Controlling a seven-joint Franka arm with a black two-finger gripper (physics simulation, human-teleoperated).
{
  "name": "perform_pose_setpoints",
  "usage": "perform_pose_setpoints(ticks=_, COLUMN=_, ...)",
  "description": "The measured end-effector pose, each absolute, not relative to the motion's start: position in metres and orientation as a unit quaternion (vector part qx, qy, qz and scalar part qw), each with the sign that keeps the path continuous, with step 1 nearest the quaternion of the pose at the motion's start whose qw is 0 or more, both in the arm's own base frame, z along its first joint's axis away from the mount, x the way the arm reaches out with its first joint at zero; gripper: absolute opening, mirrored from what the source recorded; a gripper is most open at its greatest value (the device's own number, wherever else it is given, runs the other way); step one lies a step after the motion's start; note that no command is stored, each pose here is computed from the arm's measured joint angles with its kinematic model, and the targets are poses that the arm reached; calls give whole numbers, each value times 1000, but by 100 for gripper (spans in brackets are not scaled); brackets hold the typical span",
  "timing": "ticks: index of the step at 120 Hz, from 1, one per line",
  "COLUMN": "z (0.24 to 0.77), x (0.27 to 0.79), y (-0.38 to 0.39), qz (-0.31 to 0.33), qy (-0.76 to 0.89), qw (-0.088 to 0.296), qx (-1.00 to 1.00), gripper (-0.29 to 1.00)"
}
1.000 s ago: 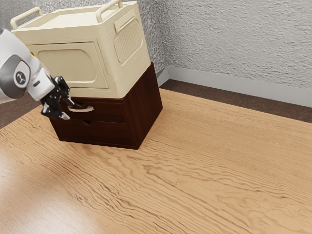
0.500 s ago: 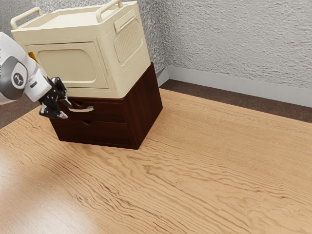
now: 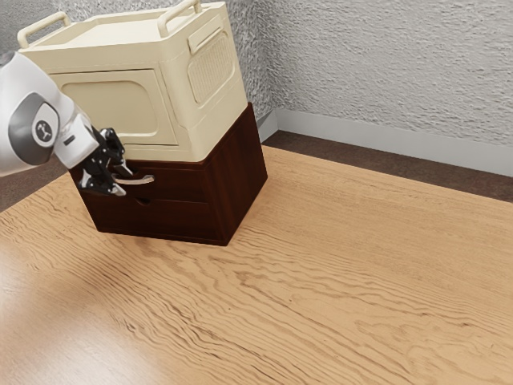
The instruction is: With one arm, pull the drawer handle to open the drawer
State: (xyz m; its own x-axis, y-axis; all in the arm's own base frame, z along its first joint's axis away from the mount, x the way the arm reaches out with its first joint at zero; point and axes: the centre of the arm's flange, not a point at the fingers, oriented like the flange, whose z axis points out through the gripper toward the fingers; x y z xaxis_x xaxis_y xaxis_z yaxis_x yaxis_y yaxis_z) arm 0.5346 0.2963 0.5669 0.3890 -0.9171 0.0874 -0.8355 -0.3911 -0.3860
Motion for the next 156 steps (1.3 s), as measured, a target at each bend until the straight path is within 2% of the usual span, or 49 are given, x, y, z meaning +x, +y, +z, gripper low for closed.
perform_pose_setpoints(ticks=100, z=562, x=526, y=293, qz=-147, qy=533, qw=132, qx=-823, gripper=11)
perform_pose_setpoints(ticks=156, z=561, x=500, y=286, qz=-146, qy=531, qw=124, qx=-826, gripper=9)
